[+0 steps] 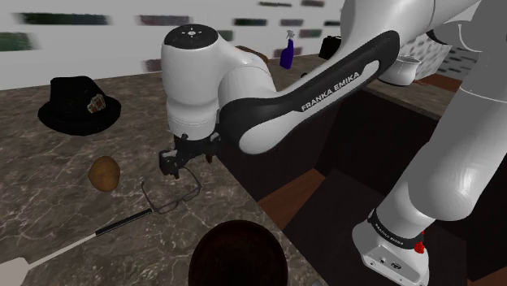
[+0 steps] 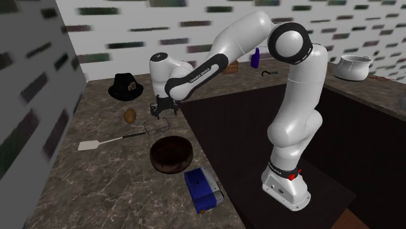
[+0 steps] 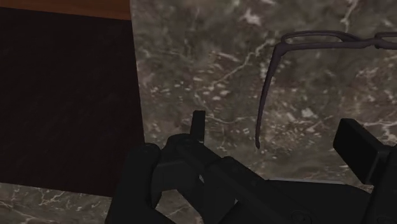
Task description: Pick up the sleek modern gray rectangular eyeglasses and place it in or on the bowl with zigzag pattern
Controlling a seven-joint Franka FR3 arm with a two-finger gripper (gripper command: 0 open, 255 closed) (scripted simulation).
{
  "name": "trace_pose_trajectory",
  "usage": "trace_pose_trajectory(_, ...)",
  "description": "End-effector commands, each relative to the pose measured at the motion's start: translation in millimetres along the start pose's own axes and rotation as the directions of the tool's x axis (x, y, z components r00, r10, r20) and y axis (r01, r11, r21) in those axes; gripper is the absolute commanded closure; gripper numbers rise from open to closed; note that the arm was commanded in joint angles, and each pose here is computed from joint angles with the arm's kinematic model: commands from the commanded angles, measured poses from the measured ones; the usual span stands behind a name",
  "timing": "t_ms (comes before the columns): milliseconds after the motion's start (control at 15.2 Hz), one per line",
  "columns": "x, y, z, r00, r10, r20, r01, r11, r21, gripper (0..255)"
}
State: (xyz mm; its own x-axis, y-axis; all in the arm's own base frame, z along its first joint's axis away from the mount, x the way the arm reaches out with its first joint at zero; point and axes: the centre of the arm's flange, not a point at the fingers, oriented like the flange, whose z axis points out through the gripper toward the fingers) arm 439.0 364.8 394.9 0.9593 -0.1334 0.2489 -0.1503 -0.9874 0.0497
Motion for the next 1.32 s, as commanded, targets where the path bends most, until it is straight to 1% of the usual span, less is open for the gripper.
trace_pose_trajectory(0,-7,-1,9,1.000,-0.012,-0.021,0.012,1.000,-0.004,0)
trace_pose_trajectory(396,-6,-1,38,1.000,-0.012,-0.021,0.012,1.000,-0.004,0)
trace_pose_trajectory(858,-6,-1,38,1.000,-0.012,-0.021,0.012,1.000,-0.004,0)
trace_pose_trajectory(924,-6,-1,38,1.000,-0.012,-0.021,0.012,1.000,-0.004,255)
trace_pose_trajectory(1254,-6,-1,38,1.000,-0.012,-0.021,0.012,1.000,-0.004,255)
